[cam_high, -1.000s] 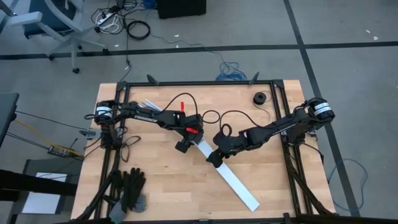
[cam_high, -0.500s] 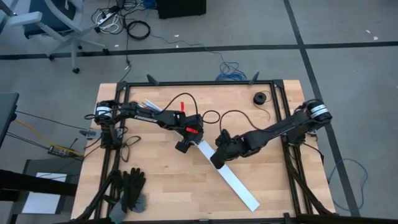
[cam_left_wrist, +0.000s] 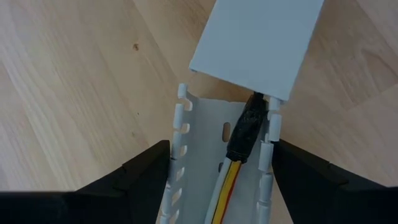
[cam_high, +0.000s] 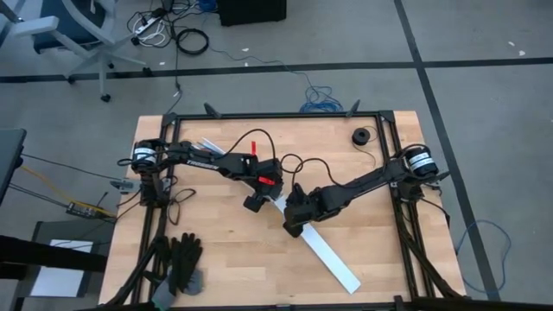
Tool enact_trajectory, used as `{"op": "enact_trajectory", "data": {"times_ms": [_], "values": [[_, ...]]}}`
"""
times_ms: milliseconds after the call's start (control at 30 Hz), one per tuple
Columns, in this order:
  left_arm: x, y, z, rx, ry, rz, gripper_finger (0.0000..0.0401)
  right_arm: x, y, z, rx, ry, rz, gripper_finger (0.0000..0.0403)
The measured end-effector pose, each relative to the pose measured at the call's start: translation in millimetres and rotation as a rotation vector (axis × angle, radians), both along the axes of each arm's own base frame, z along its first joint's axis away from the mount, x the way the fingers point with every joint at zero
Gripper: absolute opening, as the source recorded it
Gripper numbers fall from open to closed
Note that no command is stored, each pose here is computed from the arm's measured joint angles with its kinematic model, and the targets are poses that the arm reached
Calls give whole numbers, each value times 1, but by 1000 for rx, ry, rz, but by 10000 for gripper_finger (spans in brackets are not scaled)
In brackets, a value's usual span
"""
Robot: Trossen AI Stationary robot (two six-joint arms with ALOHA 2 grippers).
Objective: Ziptie cables
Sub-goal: Close the white cable duct
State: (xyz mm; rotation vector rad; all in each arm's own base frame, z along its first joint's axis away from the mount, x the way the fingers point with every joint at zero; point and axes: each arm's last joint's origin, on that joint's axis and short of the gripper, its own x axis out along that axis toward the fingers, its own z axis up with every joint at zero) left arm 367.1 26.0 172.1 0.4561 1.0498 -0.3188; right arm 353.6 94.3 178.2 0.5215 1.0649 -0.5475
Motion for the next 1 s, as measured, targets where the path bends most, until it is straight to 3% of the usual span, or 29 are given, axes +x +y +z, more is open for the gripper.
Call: {"op": "enact_trajectory", "data": {"times_ms": [1000], "values": [[-2, 0, -1, -2, 23, 0, 252, 8, 15, -6, 184, -36, 72, 320]]}}
